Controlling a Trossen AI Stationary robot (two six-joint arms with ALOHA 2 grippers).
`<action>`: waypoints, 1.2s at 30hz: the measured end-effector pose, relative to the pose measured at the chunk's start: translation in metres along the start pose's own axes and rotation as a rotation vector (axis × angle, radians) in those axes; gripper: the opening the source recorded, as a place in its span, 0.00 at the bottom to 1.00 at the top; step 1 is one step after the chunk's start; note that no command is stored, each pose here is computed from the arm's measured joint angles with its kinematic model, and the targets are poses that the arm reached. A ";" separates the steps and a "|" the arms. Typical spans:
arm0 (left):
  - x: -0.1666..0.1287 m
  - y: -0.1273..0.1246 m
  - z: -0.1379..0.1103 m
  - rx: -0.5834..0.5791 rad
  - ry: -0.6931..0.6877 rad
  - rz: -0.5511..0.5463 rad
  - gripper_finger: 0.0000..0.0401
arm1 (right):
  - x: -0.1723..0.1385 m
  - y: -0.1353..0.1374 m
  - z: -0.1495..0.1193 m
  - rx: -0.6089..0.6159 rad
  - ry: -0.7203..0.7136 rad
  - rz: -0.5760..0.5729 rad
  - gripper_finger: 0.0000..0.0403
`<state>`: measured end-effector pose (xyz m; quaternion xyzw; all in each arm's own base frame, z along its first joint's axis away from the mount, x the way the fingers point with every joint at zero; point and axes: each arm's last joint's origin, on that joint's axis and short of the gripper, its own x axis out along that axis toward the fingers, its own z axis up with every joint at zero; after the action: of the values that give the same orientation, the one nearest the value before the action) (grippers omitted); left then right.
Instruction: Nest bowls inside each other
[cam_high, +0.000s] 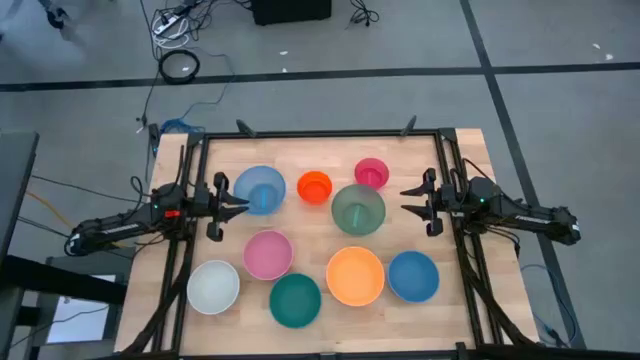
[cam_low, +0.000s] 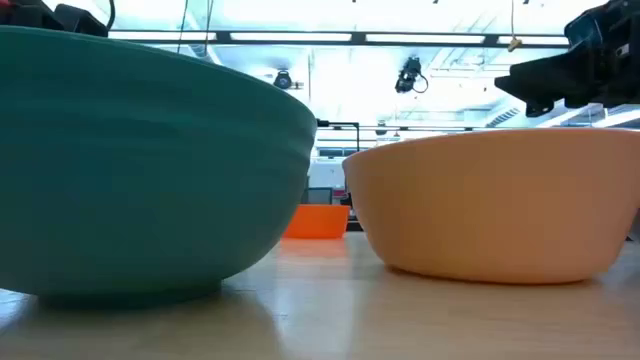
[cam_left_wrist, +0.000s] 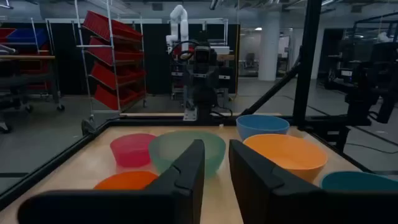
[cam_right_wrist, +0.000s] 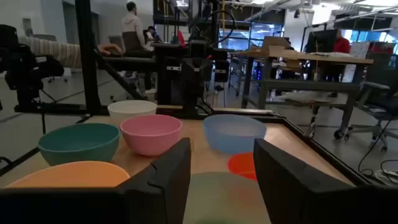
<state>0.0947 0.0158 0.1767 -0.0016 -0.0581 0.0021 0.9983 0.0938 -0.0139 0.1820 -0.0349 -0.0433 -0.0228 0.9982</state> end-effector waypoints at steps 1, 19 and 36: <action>0.000 0.000 0.000 0.000 0.000 0.000 0.21 | 0.000 0.000 0.000 0.000 0.000 0.001 0.41; 0.000 0.000 0.000 0.000 0.000 0.000 0.21 | 0.000 0.000 0.000 0.000 0.000 0.001 0.41; 0.001 0.001 0.002 0.006 -0.019 0.018 0.21 | 0.000 0.000 0.004 -0.013 -0.035 -0.002 0.41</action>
<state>0.0953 0.0173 0.1789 0.0006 -0.0674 0.0111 0.9977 0.0936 -0.0139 0.1855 -0.0420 -0.0606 -0.0236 0.9970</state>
